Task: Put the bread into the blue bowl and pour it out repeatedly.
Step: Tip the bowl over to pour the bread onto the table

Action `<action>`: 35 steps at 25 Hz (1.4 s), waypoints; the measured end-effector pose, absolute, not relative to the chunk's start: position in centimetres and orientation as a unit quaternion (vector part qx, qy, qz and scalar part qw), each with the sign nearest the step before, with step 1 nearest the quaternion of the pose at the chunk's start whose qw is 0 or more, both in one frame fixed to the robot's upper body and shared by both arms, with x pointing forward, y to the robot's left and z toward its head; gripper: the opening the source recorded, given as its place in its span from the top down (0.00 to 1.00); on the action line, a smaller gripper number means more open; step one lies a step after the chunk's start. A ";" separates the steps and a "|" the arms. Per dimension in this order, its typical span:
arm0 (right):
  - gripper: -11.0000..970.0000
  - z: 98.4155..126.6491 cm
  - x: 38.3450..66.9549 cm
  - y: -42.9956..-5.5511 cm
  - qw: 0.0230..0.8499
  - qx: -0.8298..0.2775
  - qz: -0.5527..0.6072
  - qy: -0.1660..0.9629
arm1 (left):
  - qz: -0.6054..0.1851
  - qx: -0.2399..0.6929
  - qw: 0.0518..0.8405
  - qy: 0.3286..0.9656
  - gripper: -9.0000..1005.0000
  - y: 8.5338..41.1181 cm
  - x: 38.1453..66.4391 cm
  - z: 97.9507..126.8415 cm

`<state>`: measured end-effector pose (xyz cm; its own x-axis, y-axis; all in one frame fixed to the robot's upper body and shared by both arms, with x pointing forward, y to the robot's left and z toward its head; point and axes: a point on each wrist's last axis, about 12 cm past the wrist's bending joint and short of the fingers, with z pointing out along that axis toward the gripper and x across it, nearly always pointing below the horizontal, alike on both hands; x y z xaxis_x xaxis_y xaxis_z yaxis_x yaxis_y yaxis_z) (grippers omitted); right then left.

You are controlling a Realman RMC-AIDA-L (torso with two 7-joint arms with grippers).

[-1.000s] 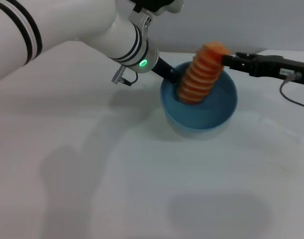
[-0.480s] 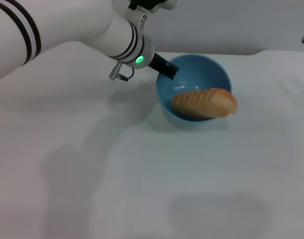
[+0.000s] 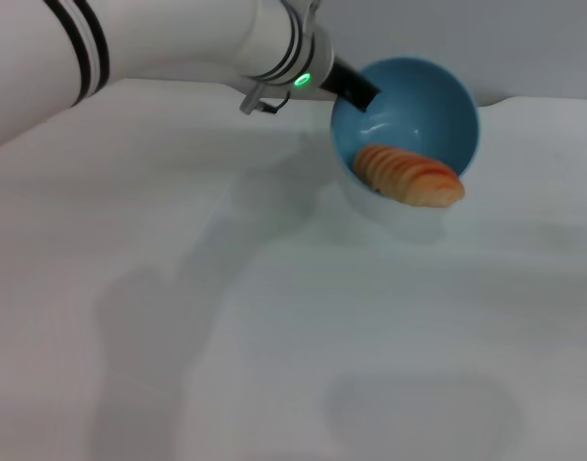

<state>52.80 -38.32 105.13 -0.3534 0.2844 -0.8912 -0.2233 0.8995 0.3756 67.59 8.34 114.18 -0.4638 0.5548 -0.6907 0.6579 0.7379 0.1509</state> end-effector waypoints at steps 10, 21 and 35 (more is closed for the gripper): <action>0.41 103.7 50.9 -39.3 0.576 0.039 0.195 0.793 | -0.038 0.413 0.459 0.786 0.99 5.9 67.6 114.9; 0.41 103.0 49.6 -40.4 0.595 0.085 0.181 0.778 | -0.003 0.467 0.568 0.678 0.99 5.7 66.4 113.8; 0.40 103.0 49.5 -40.4 0.596 0.088 0.182 0.777 | 0.072 0.594 0.612 0.516 0.99 3.4 63.4 114.4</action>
